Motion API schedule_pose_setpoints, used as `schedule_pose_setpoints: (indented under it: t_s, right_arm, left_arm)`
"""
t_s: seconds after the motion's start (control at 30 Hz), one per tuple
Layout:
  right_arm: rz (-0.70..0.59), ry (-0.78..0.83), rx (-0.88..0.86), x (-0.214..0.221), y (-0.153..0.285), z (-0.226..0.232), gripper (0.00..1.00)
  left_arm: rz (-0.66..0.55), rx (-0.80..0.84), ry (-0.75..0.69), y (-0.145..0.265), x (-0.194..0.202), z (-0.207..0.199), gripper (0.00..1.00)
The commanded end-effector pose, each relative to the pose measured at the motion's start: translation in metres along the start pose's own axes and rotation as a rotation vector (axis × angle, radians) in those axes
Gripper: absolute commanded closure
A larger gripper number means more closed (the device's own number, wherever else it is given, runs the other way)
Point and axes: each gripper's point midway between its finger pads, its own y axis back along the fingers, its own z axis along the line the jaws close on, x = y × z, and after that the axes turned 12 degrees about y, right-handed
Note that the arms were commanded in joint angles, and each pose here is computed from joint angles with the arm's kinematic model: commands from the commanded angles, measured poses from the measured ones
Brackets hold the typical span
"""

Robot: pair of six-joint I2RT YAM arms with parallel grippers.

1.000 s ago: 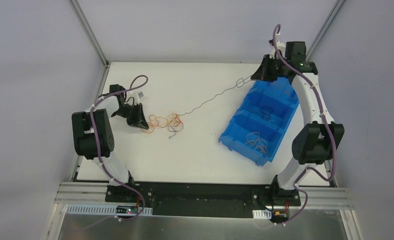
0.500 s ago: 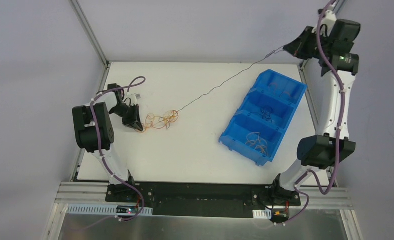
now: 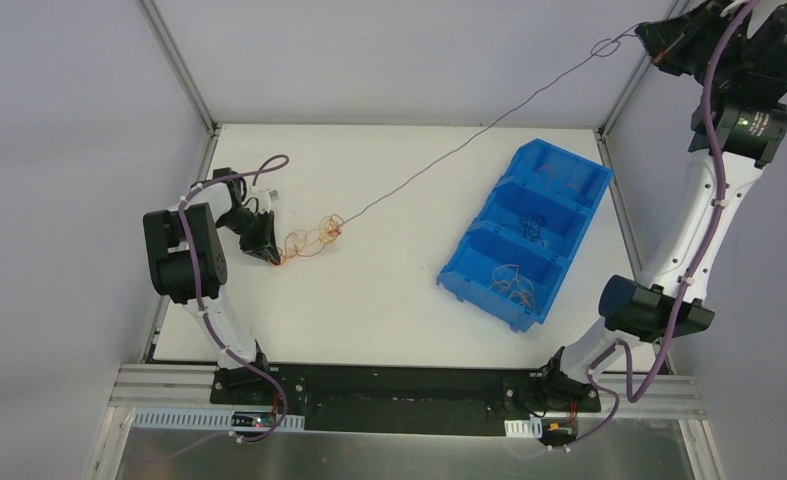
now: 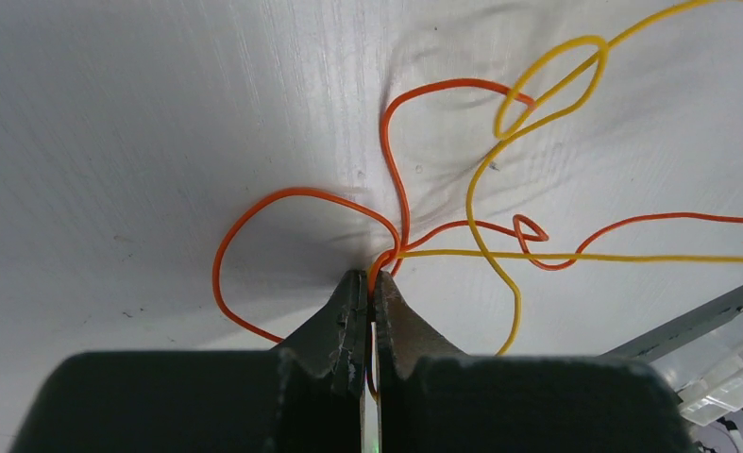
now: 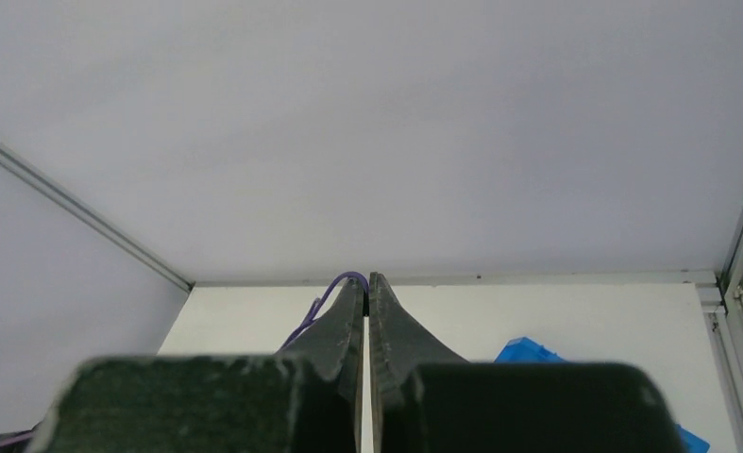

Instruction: Untangle the cables

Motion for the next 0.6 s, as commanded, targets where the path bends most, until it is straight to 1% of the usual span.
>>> schedule_pose_setpoints:
  t_s: [0.0,0.2,0.37,0.43,0.57]
  right_arm:
    - [-0.162,0.045,0.021,-0.052,0.02,0.007,1.0]
    - [-0.274,0.063,0.152,-0.086,0.04,-0.02,1.0]
    - [-0.363,0.095,0.36,-0.107,0.062,-0.059,1.0]
    - [-0.383,0.096,0.413,-0.112,0.07,-0.07,1.0]
    - [-0.391,0.112,0.461,-0.114,0.075,-0.081,1.0]
  left_arm:
    - [0.043,-0.073,-0.008,0.0,0.01,0.021,1.0]
    - [0.057,-0.138,-0.017,-0.002,0.009,0.038,1.0]
    - [0.051,-0.189,-0.02,0.0,0.005,0.051,1.0]
    - [0.046,-0.202,-0.025,0.001,0.003,0.055,1.0]
    - [0.039,-0.23,-0.006,0.004,0.0,0.064,1.0]
